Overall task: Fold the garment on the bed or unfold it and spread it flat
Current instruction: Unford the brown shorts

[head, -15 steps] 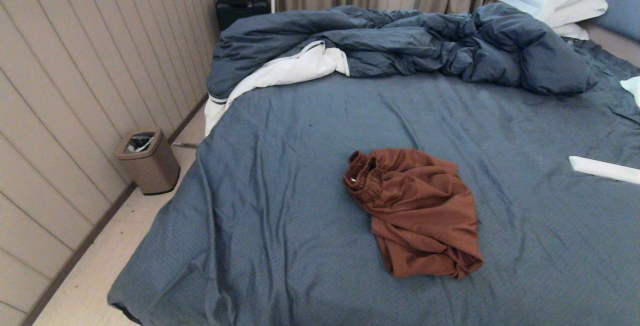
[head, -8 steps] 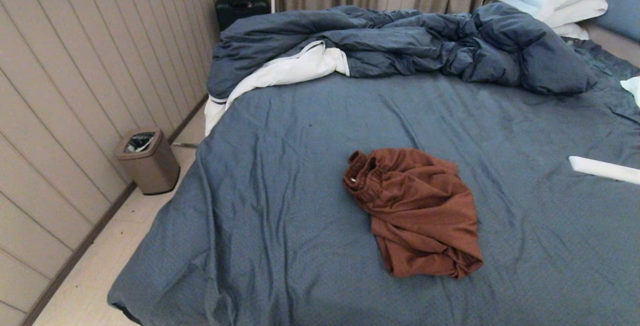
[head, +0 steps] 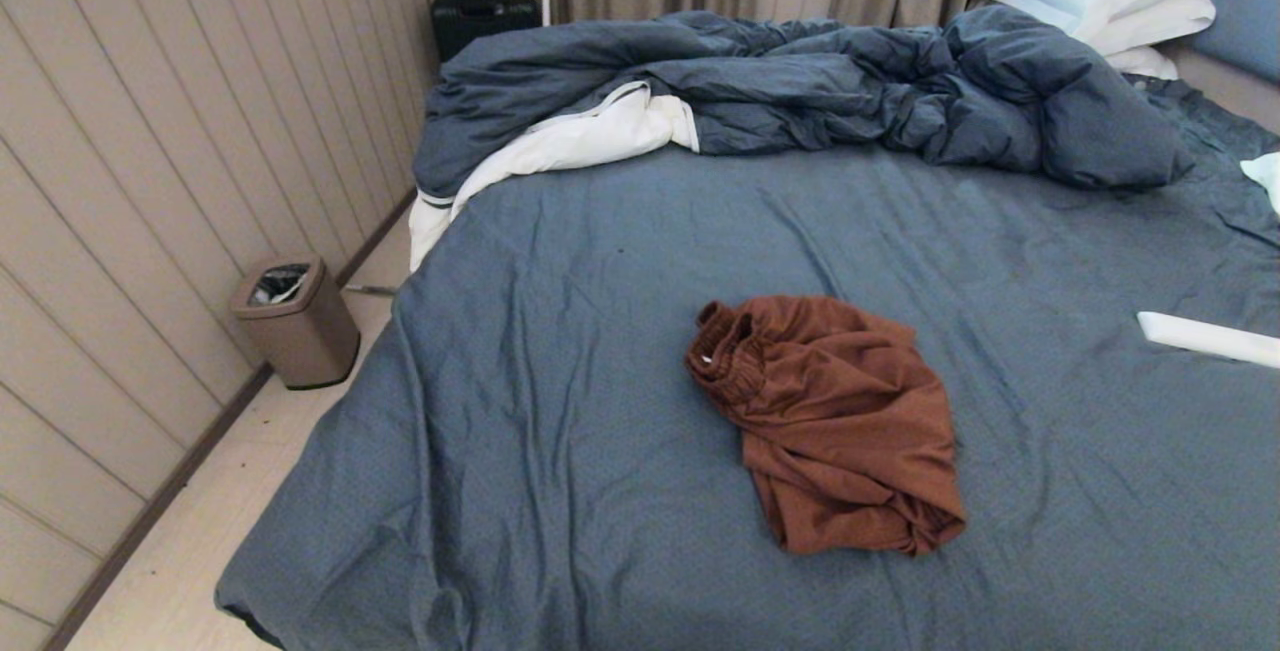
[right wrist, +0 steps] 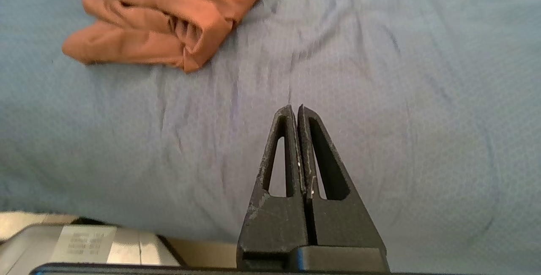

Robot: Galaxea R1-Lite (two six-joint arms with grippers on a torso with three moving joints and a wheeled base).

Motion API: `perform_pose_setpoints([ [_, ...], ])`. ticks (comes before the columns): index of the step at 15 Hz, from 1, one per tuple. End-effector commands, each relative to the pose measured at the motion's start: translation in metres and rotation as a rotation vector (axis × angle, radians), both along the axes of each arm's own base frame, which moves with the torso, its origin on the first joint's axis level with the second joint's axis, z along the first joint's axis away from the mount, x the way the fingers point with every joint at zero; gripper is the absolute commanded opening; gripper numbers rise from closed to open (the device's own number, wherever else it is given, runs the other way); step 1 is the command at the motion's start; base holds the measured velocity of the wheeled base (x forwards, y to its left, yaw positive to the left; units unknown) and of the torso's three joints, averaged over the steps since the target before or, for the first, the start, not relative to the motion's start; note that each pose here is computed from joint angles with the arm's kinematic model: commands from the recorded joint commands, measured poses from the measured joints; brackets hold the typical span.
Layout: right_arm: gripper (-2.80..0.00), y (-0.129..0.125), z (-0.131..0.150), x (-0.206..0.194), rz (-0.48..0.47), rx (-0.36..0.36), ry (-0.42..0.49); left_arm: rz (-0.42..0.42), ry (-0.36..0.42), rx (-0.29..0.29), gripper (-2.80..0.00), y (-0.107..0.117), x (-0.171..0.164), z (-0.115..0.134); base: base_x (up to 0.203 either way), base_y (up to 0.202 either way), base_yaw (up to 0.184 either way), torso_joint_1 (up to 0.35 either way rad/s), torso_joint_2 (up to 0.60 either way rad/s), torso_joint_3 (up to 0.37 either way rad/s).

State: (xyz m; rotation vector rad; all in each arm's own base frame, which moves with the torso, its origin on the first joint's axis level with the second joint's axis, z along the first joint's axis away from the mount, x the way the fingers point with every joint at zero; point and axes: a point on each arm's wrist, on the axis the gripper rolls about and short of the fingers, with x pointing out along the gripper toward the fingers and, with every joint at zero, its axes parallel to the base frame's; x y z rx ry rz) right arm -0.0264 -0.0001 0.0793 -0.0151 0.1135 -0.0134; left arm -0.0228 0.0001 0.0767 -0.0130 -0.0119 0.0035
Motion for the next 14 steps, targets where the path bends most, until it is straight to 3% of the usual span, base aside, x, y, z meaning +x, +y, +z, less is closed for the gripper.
perform_pose_setpoints([
  [1, -2.80, 0.000, 0.001, 0.004, 0.001, 0.000, 0.053, 0.001, 0.001, -0.001, -2.80, 0.000, 0.000, 0.000, 0.000, 0.000, 0.000, 0.000, 0.00, 0.000],
  [3, -2.80, 0.000, 0.002, 0.007, 0.002, 0.000, 0.091, 0.001, 0.001, 0.001, -2.80, 0.000, 0.000, 0.000, 0.000, 0.000, 0.000, 0.000, 0.00, 0.000],
  [9, -2.80, 0.000, 0.009, 0.007, 0.012, -0.005, 0.073, -0.001, 0.001, 0.001, -2.80, 0.000, 0.000, 0.000, 0.000, 0.000, 0.000, 0.000, 0.00, 0.000],
  [12, -2.80, 0.001, 0.076, 0.004, 0.034, -0.003, -0.027, -0.001, 0.001, 0.002, -2.80, 0.000, 0.000, 0.000, 0.000, 0.000, 0.000, 0.000, 0.00, 0.000],
  [14, -2.80, 0.001, 0.116, 0.026, 0.046, 0.001, 0.024, -0.001, 0.001, 0.002, -2.80, 0.000, 0.000, 0.000, 0.000, 0.000, 0.000, 0.000, 0.00, 0.000],
])
